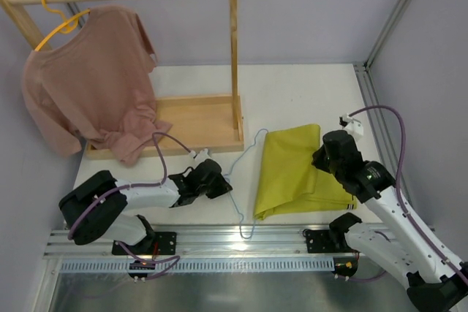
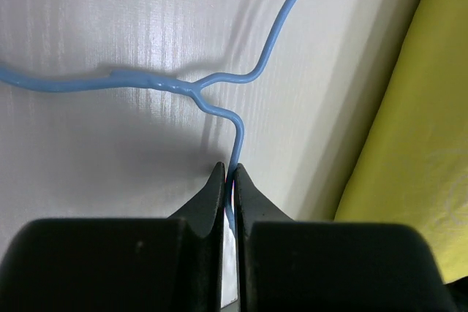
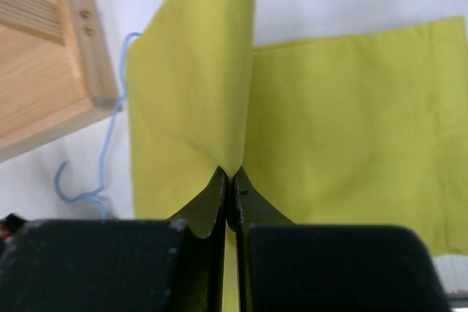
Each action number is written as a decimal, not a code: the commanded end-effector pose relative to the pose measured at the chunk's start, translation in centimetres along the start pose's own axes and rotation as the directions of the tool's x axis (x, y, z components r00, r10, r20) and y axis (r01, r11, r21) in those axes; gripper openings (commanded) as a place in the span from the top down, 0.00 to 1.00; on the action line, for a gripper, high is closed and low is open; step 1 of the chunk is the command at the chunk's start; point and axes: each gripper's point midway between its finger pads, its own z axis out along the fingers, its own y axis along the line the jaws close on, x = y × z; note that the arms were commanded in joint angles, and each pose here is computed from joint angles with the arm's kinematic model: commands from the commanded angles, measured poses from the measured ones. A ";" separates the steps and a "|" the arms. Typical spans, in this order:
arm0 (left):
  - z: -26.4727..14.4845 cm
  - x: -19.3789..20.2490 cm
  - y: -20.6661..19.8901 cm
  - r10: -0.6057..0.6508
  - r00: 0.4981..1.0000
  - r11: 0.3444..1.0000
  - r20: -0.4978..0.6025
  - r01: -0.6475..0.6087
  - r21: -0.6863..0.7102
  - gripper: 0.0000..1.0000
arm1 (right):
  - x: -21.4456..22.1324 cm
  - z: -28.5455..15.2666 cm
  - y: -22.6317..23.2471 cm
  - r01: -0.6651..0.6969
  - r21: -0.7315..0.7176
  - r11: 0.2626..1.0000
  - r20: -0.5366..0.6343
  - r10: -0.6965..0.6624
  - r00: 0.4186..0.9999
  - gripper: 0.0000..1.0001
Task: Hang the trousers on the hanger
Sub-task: Place trousers on hanger
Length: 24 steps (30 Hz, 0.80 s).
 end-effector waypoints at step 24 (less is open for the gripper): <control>-6.2 -4.5 8.5 -0.168 0.925 0.951 0.342 0.244 -0.192 1.00 | 10.0 8.4 2.7 -0.056 -0.168 0.984 -0.220 0.018 0.975 0.96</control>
